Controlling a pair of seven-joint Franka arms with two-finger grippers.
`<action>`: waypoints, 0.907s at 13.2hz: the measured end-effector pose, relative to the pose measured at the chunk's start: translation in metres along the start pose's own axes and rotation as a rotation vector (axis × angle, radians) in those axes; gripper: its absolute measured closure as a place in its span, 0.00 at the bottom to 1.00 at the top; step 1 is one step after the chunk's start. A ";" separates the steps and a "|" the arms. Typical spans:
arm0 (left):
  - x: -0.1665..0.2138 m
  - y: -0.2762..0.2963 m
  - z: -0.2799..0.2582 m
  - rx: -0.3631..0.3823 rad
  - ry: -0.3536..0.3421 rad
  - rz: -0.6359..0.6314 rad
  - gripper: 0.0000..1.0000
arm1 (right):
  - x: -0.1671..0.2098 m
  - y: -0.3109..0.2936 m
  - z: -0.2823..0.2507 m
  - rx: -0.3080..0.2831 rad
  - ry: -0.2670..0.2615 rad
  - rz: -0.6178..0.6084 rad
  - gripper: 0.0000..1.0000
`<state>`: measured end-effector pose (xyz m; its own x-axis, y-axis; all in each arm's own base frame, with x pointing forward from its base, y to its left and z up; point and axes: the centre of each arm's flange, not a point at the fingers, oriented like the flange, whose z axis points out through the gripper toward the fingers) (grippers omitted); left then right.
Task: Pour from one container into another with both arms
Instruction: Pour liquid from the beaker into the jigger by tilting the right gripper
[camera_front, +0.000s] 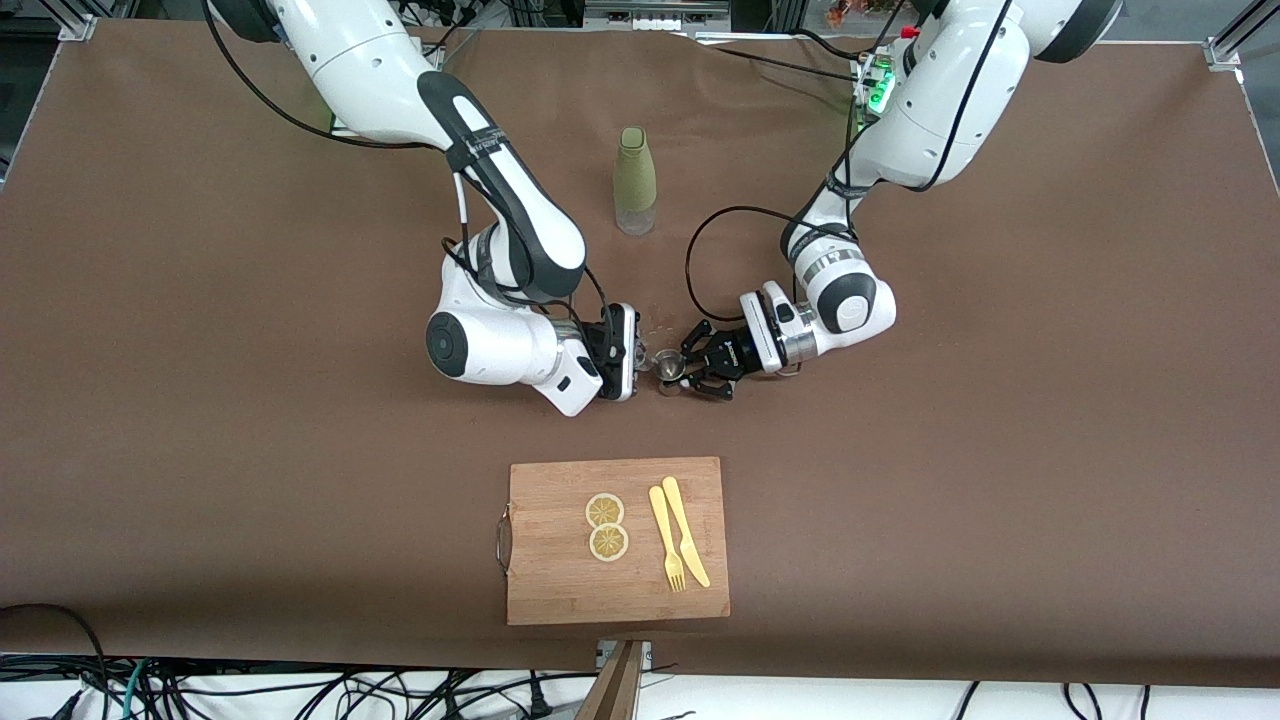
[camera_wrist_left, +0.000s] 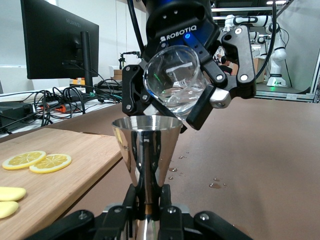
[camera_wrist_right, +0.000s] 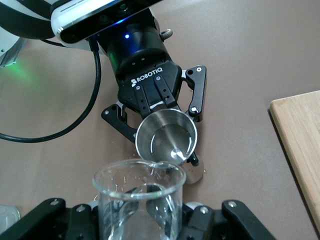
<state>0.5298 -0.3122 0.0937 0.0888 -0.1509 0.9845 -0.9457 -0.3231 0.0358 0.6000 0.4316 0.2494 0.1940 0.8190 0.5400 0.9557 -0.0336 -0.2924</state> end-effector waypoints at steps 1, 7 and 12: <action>0.000 0.000 0.000 0.000 -0.001 0.001 0.79 | 0.001 -0.001 0.000 0.000 -0.003 0.001 0.87; 0.000 0.002 0.002 -0.004 -0.001 0.001 0.79 | 0.016 -0.009 -0.013 -0.033 -0.053 0.002 0.87; 0.000 0.003 0.002 -0.004 -0.002 0.001 0.79 | 0.018 -0.012 -0.012 -0.047 -0.107 -0.030 0.87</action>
<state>0.5278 -0.3145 0.0932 0.0888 -0.1534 0.9842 -0.9470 -0.3193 0.0356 0.5948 0.4398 0.2714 0.1426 0.8766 0.4597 0.9707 -0.0330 -0.2382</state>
